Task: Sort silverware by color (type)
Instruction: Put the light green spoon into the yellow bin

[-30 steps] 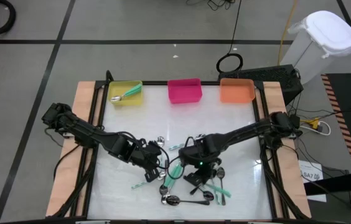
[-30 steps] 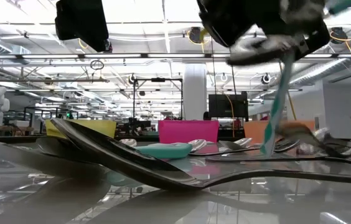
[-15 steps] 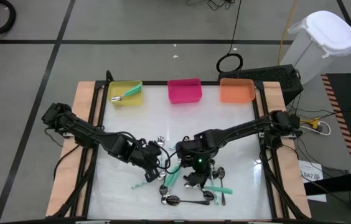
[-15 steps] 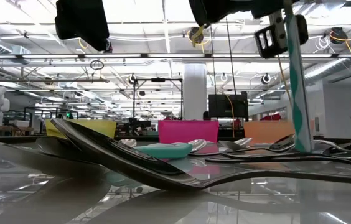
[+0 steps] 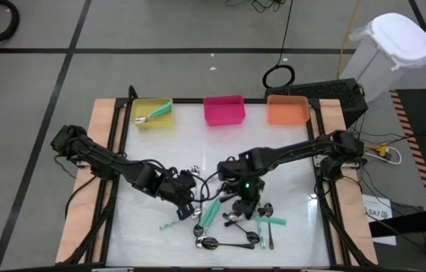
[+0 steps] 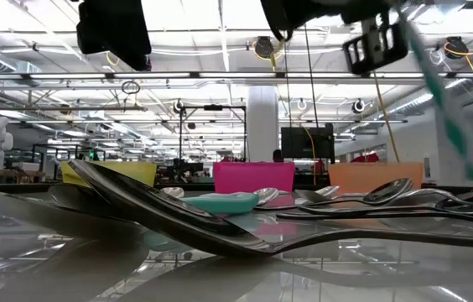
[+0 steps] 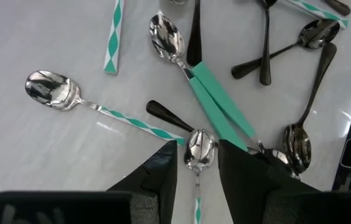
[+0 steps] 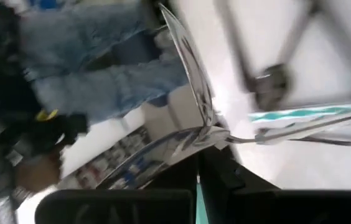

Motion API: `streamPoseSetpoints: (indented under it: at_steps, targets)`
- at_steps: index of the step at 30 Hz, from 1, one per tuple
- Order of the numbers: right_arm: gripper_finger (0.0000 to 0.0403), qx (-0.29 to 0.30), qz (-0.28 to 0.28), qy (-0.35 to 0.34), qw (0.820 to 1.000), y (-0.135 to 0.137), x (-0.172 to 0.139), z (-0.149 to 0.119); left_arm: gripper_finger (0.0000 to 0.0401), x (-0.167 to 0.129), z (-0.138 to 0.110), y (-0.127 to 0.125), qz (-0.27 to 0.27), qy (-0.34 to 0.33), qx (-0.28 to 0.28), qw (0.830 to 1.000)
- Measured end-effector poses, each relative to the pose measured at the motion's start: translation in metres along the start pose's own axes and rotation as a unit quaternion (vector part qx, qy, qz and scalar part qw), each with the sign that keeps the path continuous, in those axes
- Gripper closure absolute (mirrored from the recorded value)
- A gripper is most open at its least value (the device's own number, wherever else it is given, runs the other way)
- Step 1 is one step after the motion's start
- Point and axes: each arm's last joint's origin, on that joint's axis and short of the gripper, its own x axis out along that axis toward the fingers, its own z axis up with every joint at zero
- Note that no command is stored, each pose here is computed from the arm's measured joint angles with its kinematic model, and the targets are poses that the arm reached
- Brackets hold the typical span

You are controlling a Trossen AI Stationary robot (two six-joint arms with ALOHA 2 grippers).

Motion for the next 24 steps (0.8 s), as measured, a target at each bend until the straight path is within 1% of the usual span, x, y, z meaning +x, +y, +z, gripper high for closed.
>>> streamPoseSetpoints:
  at_steps: [2,4,8,10,11,12,15,18,20,22,24]
  targets:
    - [0.0403,0.018,-0.034,-0.007,0.999,-0.007,-0.005,-0.003,0.0283,0.0,0.0,0.0,0.002,-0.002,-0.001,1.0]
    - [0.0403,0.036,-0.08,-0.015,0.996,-0.013,-0.009,-0.007,0.0283,0.0,0.0,0.0,0.005,-0.006,-0.001,1.0]
    - [0.0403,0.058,-0.173,-0.03,0.983,-0.023,-0.014,-0.013,0.0283,0.0,0.001,0.001,0.013,-0.016,-0.006,1.0]
    - [0.0403,0.077,-0.188,-0.027,0.979,-0.025,-0.014,-0.015,0.0283,0.0,0.002,0.001,0.014,-0.017,-0.007,1.0]
    - [0.0403,0.083,-0.181,-0.022,0.98,-0.025,-0.014,-0.016,0.0283,0.0,0.002,0.002,0.014,-0.017,-0.007,1.0]
    - [0.0403,0.085,-0.164,-0.015,0.983,-0.023,-0.014,-0.016,0.0283,0.0,0.003,0.002,0.015,-0.018,-0.008,1.0]
    - [0.0403,0.068,-0.088,0.01,0.994,-0.015,-0.01,-0.014,0.0283,0.001,0.005,0.004,0.017,-0.019,-0.011,1.0]
    - [0.0403,0.024,-0.024,0.01,0.999,-0.007,-0.008,-0.007,0.0283,0.001,0.007,0.006,0.019,-0.021,-0.01,1.0]
    - [0.0403,-0.008,0.003,0.002,1.0,-0.002,-0.008,-0.002,0.0283,0.002,0.009,0.008,0.02,-0.022,-0.012,0.999]
    - [0.0403,-0.001,-0.002,-0.005,1.0,-0.004,-0.01,-0.001,0.0283,0.002,0.01,0.009,0.021,-0.023,-0.014,0.999]
    - [0.0403,0.033,-0.041,-0.02,0.998,-0.011,-0.012,0.0,0.0283,0.002,0.01,0.009,0.021,-0.022,-0.014,0.999]
